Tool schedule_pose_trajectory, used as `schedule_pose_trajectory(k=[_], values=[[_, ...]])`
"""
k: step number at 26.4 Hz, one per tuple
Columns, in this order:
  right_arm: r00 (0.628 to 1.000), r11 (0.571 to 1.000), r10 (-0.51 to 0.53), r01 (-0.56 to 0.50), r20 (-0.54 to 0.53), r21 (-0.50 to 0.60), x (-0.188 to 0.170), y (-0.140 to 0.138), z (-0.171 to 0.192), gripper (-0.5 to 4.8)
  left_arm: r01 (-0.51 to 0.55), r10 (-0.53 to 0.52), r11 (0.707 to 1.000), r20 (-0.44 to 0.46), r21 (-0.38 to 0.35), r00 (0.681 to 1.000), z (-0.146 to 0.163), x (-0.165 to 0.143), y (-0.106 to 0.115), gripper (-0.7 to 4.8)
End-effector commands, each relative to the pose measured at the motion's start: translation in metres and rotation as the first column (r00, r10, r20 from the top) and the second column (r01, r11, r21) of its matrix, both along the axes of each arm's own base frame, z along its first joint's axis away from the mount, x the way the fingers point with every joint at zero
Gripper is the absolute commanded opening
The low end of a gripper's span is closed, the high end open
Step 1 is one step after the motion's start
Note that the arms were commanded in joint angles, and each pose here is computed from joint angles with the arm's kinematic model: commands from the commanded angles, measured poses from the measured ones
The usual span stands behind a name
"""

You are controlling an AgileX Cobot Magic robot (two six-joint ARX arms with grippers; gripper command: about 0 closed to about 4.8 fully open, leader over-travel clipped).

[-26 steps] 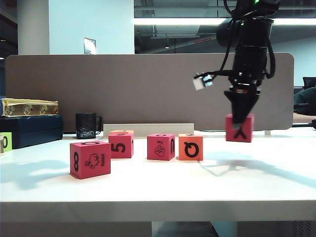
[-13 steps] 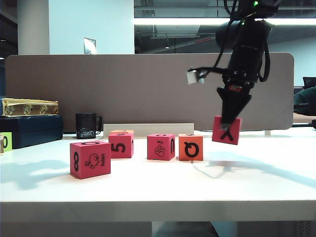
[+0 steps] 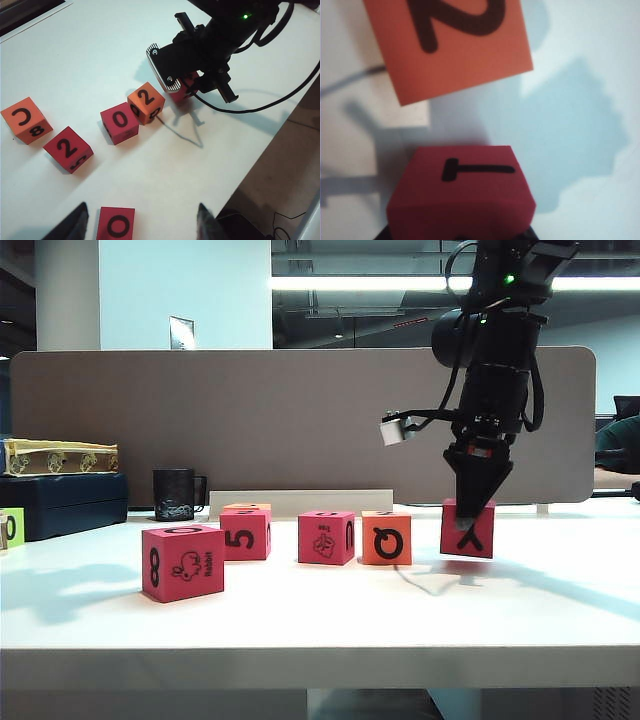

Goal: Select the appropriate blocks from the scattered letter blocks on the table and arrange them in a row to spell out "2024".

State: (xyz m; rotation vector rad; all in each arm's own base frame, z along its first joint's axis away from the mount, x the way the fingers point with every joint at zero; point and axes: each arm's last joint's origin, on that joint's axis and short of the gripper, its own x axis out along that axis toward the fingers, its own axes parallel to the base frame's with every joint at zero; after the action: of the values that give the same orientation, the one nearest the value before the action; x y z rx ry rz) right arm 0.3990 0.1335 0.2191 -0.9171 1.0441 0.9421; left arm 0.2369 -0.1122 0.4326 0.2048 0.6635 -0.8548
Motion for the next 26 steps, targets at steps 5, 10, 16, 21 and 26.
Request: schedule_pose_trajectory(k=[5, 10, 16, 21, 26], values=[[0.999, 0.999, -0.039, 0.038, 0.016, 0.017, 0.003, 0.001, 0.001, 2.27, 0.007, -0.007, 1.000, 0.016, -0.009, 1.000, 0.003, -0.001, 0.000, 2.72], [0.999, 0.999, -0.046, 0.046, 0.014, 0.018, 0.002, 0.001, 0.001, 3.06, 0.007, -0.007, 1.000, 0.016, -0.009, 1.000, 0.003, -0.001, 0.000, 2.72], [0.998, 0.998, -0.064, 0.064, 0.011, 0.023, 0.003, 0.001, 0.001, 3.60, 0.007, -0.007, 1.000, 0.016, -0.009, 1.000, 0.003, -0.001, 0.000, 2.72], [0.996, 0.997, -0.080, 0.080, 0.027, 0.007, 0.003, 0.000, 0.003, 4.39, 0.007, -0.007, 1.000, 0.019, -0.010, 1.000, 0.003, -0.001, 0.000, 2.72], [0.983, 0.986, -0.167, 0.169, 0.073, -0.018, 0.006, -0.001, 0.014, 4.42, 0.007, -0.007, 1.000, 0.019, -0.010, 1.000, 0.003, -0.001, 0.000, 2.72]])
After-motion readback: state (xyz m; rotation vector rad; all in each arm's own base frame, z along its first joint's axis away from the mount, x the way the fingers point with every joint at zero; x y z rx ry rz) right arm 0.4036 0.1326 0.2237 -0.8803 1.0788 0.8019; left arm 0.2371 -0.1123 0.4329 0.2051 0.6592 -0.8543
